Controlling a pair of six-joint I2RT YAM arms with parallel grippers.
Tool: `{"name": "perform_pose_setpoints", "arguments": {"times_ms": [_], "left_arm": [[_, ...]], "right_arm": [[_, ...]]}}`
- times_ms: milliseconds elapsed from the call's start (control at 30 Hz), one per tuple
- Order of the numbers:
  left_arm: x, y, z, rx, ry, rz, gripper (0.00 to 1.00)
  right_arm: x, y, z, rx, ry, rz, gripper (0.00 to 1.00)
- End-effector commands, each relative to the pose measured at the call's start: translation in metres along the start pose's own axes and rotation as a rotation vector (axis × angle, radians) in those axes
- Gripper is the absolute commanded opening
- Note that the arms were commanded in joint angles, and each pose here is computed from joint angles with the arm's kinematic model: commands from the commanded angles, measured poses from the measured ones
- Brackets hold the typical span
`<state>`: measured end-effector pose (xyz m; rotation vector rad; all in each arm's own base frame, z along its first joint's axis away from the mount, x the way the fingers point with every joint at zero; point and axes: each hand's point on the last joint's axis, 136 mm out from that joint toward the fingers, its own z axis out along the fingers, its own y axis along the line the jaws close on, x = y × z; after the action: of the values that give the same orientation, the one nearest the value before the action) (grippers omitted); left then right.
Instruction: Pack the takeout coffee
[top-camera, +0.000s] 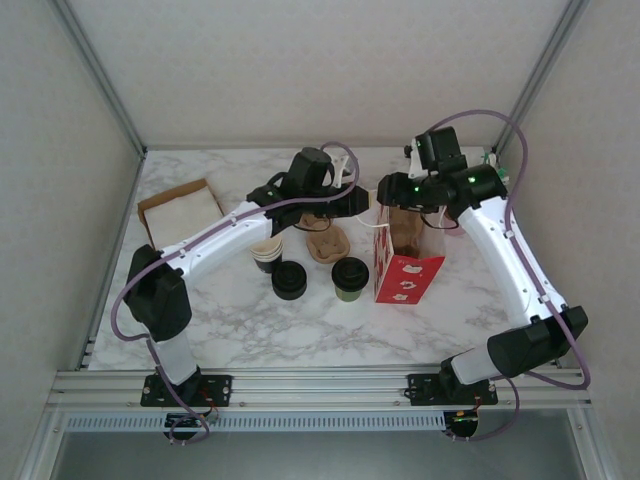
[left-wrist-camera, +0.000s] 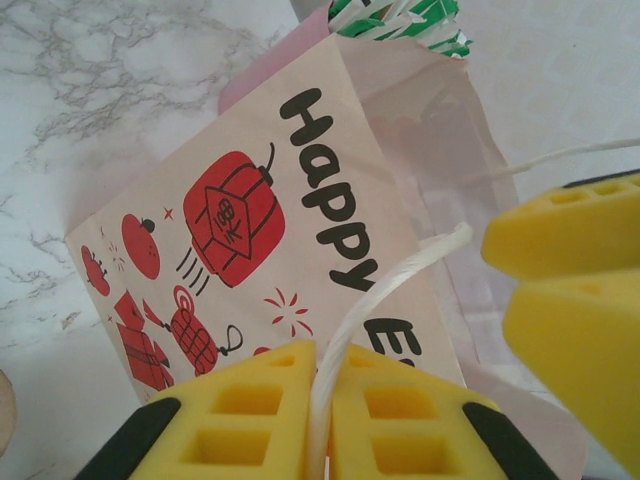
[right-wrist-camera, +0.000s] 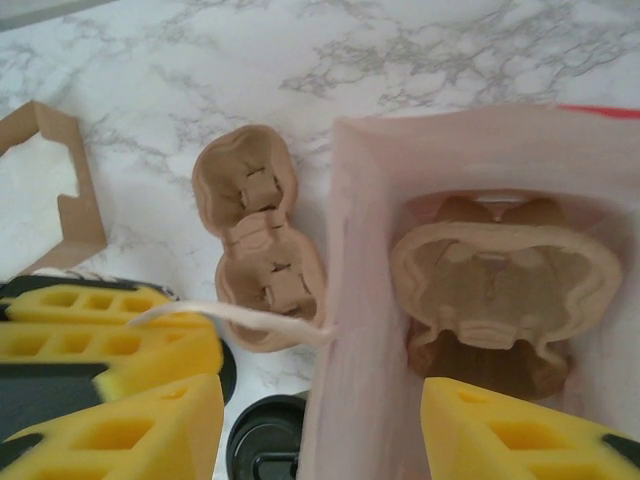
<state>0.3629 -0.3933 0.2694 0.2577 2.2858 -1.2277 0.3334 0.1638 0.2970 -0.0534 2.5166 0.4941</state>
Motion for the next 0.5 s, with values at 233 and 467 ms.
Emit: {"name": "perform_pose_setpoints", "arguments": {"times_ms": [233,467], "left_arm": [[0.004,0.011,0.005,-0.01,0.007,-0.018,0.11],[0.002,0.01,0.006,0.005,0.005,-0.022,0.16]], "right_arm": [[0.022,-0.009,0.037,0.131,0.131,-0.051,0.43],[0.023,-0.009,0.056,0.19,0.16,-0.109,0.36]]}}
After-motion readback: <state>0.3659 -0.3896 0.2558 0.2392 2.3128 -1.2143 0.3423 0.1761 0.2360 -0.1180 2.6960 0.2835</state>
